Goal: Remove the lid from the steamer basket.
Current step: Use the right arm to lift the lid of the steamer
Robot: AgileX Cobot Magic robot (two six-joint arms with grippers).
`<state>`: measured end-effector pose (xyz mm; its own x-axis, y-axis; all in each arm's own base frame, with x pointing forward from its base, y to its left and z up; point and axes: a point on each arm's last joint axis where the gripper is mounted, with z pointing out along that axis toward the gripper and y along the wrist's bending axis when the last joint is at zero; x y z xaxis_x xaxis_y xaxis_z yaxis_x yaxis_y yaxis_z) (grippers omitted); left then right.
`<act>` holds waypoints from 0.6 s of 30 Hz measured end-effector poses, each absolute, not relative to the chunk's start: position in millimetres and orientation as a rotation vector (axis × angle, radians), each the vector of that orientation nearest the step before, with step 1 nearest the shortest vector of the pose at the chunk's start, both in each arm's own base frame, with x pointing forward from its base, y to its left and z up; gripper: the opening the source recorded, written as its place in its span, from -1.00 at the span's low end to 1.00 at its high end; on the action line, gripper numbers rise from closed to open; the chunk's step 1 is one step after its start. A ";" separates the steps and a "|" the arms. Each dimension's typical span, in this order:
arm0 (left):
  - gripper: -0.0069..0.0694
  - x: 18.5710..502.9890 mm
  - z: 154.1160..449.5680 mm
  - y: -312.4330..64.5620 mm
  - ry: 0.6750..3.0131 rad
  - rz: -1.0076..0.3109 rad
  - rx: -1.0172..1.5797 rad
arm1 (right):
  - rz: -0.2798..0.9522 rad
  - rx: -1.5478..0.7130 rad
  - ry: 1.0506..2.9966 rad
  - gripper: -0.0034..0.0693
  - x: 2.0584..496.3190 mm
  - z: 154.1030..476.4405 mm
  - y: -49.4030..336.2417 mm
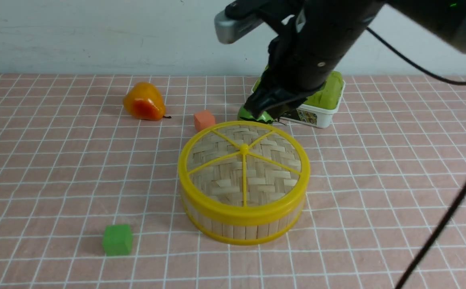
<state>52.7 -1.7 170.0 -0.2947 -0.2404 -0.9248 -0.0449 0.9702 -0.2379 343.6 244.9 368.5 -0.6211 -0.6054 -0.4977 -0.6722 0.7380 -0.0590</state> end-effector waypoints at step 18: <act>-0.19 52.7 170.0 -1.7 1.865 -0.194 -0.208 | 0.214 -0.722 2.601 0.35 407.6 273.2 274.3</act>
